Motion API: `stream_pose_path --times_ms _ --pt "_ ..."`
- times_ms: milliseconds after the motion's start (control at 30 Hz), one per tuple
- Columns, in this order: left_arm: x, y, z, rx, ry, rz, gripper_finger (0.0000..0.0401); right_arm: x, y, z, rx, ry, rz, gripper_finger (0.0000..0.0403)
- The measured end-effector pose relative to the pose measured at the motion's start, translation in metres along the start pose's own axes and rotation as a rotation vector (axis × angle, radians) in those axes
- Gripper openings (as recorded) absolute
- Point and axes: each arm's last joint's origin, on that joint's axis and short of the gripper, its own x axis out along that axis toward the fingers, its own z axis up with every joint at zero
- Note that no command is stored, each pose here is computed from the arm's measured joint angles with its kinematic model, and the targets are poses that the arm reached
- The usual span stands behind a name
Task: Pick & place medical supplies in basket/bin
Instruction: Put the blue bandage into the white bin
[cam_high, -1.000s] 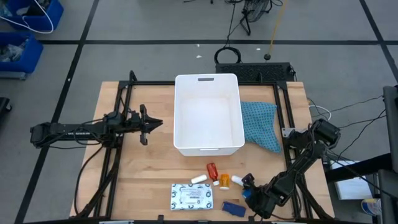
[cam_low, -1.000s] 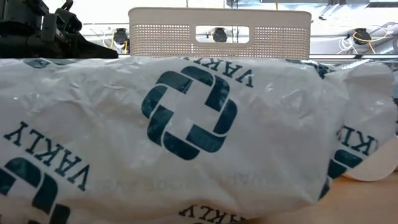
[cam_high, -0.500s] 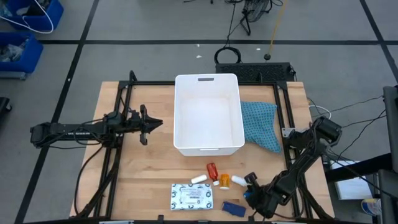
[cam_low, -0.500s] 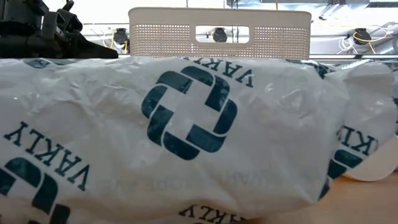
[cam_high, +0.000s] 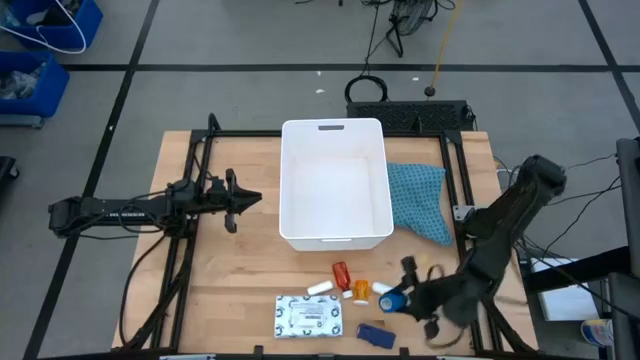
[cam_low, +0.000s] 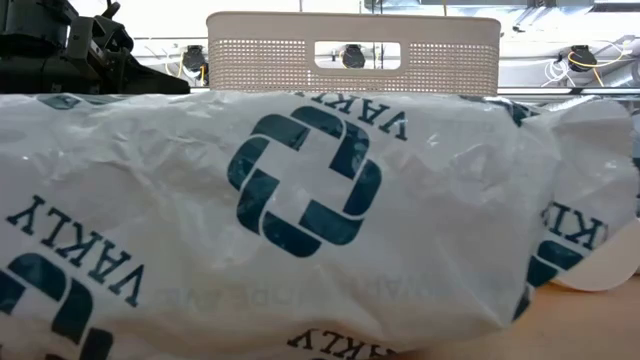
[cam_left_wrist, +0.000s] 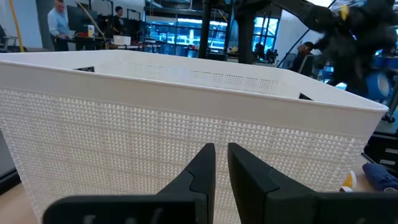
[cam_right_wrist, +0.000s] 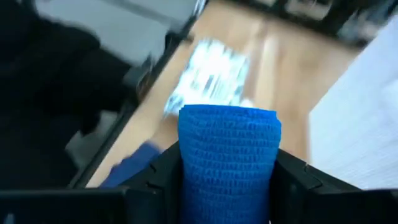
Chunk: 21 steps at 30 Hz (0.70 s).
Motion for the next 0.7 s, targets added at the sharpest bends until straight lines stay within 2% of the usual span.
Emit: stream_pose_path --times_ms 167,300,600,700 --pt "0.0 0.0 0.0 0.001 0.0 0.0 0.0049 -0.044 -0.033 0.016 -0.042 -0.143 -0.184 0.0154" --pt "0.0 0.0 0.001 0.002 -0.007 -0.001 0.0049 -0.066 -0.064 0.022 -0.011 -0.199 -0.358 0.0153" --pt "0.0 0.0 0.002 0.031 -0.026 0.008 0.0049 -0.084 -0.128 0.026 0.079 -0.22 -0.575 0.0157" --pt "0.0 0.0 0.004 0.056 -0.041 0.024 0.0049 -0.083 -0.152 0.031 0.08 -0.257 -0.579 0.0151"
